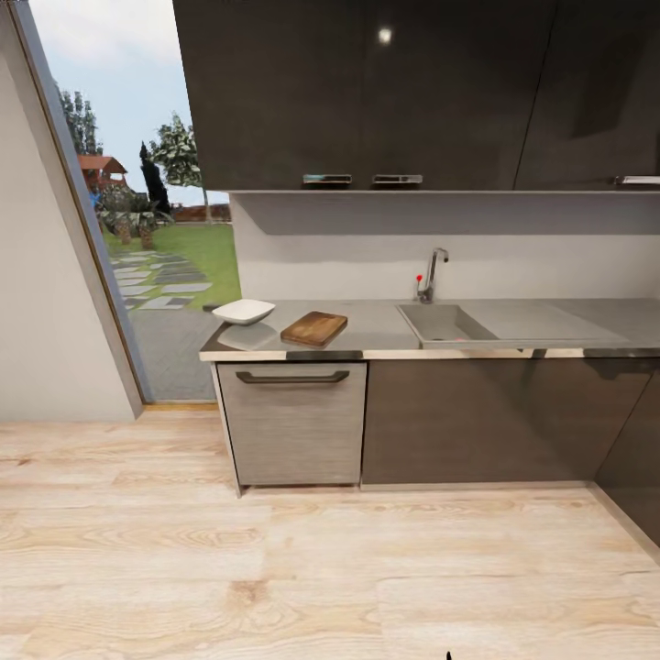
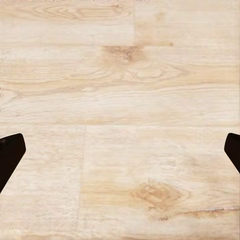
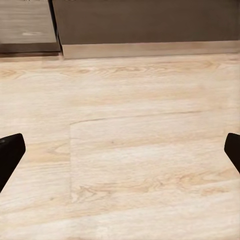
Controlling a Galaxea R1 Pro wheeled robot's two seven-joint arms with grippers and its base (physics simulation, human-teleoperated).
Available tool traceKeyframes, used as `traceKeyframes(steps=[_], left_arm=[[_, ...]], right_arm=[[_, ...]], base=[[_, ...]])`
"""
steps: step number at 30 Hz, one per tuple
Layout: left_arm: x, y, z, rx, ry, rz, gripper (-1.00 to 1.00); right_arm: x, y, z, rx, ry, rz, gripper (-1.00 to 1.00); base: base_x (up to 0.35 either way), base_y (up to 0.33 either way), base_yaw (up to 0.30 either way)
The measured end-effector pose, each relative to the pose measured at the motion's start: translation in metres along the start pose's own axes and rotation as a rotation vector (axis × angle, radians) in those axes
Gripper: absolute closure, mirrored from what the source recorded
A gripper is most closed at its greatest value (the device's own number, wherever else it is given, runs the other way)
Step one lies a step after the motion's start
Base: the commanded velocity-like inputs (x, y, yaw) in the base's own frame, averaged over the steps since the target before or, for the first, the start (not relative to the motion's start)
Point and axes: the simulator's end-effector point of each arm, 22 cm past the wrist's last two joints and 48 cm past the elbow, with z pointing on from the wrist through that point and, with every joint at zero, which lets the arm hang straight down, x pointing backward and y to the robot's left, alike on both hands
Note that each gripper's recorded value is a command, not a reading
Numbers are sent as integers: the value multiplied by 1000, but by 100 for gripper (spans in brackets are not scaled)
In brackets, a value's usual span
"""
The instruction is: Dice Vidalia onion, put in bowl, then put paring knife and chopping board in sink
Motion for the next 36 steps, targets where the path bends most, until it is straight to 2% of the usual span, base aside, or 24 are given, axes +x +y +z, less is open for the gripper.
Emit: traceKeyframes(steps=[36], left_arm=[[-38,2,-42,-1,2,0,-100]], right_arm=[[-48,-4,-30,-2,1,-1,-100]], base=[[0,0,0]])
